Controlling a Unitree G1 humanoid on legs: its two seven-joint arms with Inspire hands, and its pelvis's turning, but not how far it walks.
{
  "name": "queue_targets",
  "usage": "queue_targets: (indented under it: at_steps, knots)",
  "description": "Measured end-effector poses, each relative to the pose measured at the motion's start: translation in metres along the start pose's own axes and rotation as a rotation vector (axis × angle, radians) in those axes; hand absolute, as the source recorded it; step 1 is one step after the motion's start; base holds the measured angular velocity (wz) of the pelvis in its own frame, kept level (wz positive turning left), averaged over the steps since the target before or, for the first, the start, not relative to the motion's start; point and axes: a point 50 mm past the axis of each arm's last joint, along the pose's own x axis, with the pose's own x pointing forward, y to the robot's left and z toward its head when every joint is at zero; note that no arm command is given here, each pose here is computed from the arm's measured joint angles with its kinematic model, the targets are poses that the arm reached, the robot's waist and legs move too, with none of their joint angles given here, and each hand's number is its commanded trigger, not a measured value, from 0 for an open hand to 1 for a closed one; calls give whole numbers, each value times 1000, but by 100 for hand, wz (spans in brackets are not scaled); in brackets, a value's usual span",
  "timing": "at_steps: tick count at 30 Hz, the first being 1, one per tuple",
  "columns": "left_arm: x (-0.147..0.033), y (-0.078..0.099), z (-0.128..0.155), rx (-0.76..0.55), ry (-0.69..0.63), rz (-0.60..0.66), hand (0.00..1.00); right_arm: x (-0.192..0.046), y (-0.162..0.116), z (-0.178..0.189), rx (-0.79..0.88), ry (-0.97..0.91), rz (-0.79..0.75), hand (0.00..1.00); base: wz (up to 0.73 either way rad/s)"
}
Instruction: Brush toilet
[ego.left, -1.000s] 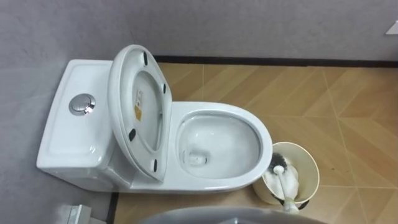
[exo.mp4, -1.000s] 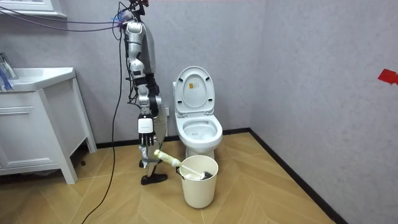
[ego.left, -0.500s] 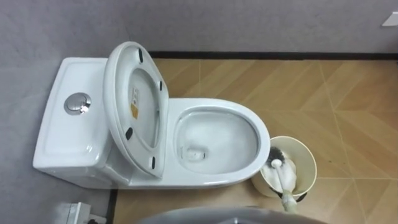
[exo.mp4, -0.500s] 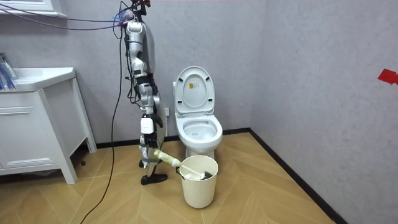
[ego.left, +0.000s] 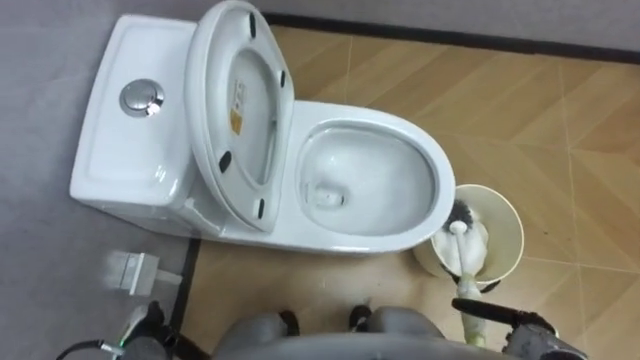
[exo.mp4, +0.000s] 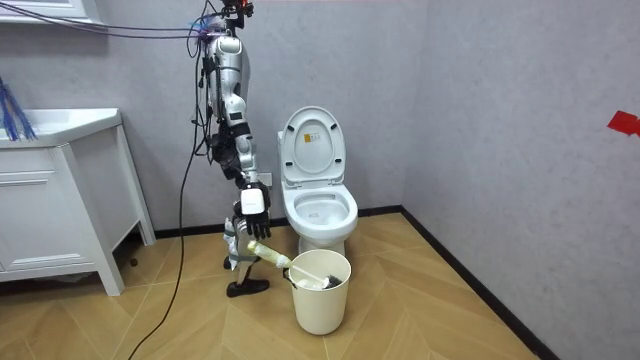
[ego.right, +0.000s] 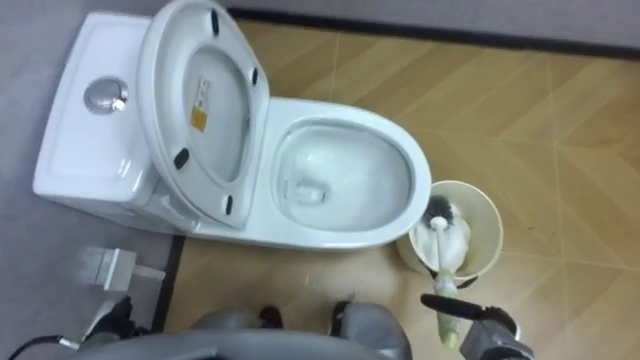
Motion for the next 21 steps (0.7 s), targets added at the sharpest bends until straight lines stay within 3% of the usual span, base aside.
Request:
queue_targets:
  at_steps: [9,21]
  knots:
    - [3,7,39,-106,-117,41,0,-2,13,19,-56,-68,24,0,1]
    - [-1,20,98,-102,-313,144,0,-4,6,63,-96,-188,-42,0,5]
